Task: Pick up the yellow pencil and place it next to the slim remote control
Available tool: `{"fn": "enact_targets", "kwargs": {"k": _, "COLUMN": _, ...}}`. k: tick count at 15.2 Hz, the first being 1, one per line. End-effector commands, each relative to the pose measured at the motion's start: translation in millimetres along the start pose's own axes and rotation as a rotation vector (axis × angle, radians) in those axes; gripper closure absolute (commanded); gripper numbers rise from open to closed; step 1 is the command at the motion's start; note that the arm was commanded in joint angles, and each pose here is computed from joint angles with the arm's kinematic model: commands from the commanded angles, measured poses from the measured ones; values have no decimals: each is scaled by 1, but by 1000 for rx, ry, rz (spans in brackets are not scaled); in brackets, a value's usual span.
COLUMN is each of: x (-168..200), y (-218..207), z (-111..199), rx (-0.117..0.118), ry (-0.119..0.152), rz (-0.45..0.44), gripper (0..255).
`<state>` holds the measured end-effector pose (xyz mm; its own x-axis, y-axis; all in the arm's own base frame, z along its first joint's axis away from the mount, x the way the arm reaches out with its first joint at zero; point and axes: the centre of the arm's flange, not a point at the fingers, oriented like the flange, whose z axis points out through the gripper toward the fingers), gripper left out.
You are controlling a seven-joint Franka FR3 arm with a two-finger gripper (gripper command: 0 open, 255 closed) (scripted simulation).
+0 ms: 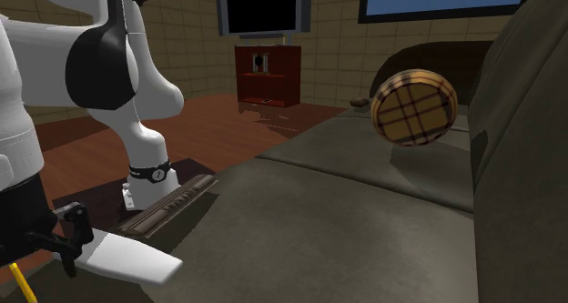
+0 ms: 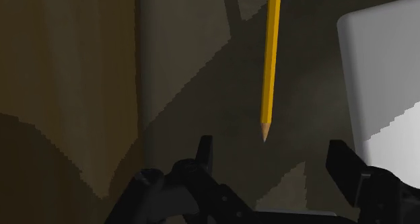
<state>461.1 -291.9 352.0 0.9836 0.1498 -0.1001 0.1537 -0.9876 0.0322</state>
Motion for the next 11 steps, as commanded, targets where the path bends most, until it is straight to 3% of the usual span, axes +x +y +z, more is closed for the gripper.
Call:
{"fn": "enact_targets", "kwargs": {"k": 1, "x": 0, "y": 0, "z": 0, "rx": 0, "ry": 0, "rz": 0, "gripper": 0}}
{"fn": "enact_targets", "kwargs": {"k": 3, "x": 0, "y": 0, "z": 0, "rx": 0, "ry": 0, "rz": 0, "gripper": 0}}
{"fn": "enact_targets", "kwargs": {"k": 7, "x": 0, "y": 0, "z": -50, "rx": 0, "ry": 0, "rz": 0, "gripper": 0}}
{"fn": "enact_targets", "kwargs": {"k": 11, "x": 0, "y": 0, "z": -50, "rx": 0, "ry": 0, "rz": 0, "gripper": 0}}
